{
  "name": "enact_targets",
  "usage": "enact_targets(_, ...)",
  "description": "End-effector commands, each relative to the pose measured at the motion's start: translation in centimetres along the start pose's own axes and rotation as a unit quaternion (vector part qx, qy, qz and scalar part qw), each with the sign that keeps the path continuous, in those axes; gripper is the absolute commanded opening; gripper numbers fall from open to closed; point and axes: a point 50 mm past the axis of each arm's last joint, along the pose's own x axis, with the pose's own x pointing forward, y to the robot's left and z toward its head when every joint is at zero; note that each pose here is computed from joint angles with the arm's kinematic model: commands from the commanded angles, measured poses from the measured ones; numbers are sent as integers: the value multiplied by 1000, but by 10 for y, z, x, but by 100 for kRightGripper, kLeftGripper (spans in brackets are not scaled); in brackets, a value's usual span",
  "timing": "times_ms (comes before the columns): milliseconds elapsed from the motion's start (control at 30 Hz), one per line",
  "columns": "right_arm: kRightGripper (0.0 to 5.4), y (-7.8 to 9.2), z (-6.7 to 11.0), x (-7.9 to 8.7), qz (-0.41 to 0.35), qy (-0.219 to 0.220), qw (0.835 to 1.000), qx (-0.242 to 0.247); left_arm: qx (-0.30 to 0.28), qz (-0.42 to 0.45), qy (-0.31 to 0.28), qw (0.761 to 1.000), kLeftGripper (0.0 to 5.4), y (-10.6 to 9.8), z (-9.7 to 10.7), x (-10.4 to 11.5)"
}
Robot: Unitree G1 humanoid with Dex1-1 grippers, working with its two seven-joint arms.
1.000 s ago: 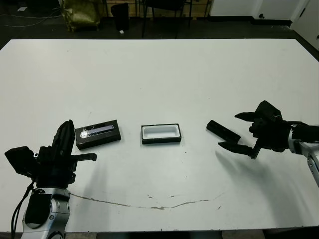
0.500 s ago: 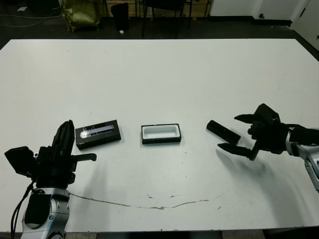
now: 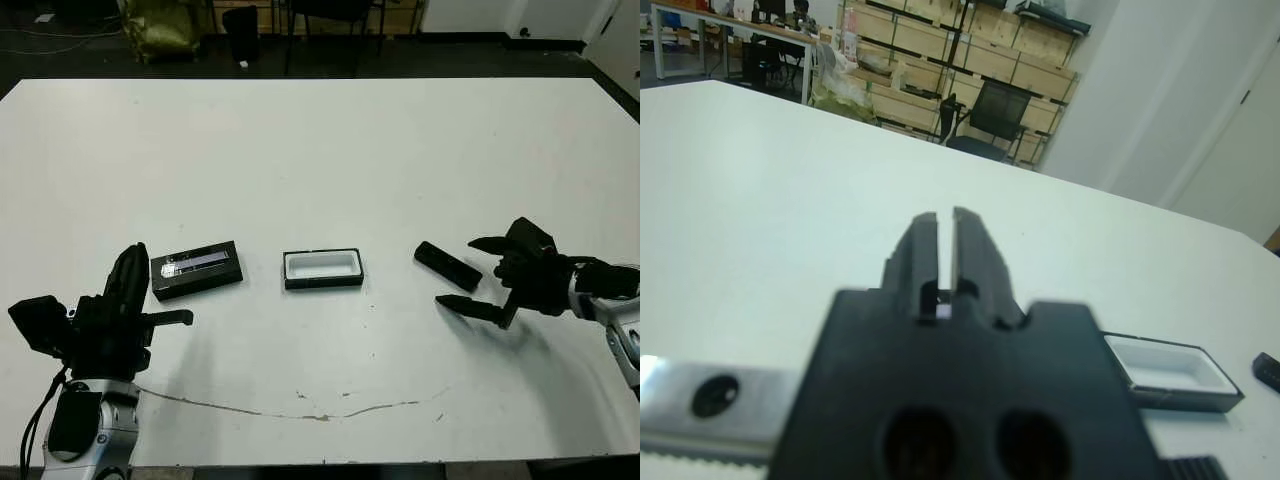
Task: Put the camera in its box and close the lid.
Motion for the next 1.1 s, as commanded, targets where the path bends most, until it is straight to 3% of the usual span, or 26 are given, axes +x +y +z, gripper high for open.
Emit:
enact_targets(33,539,6,-11,4,3,20,1000,10,9,6,19,1000,0,4,-4,-2)
enact_targets(367,539,9,-18,7,4,30,999,18,9,4,20,1000,0,4,-3,-3)
enact_targets(433,518,9,-17,8,2,35,999,14,11,5,20,1000,0,4,-4,-3)
enact_targets(700,343,11,-22,10,-13,58,998,25,9,7,22,1000,0,4,-4,-4)
enact_targets(867,237,11,-30,15,1,62,995,77,18,5,22,1000,0,4,-3,-3)
enact_targets(1100,88,11,-27,15,25,76,995,55,17,7,21,1000,0,5,-3,-3)
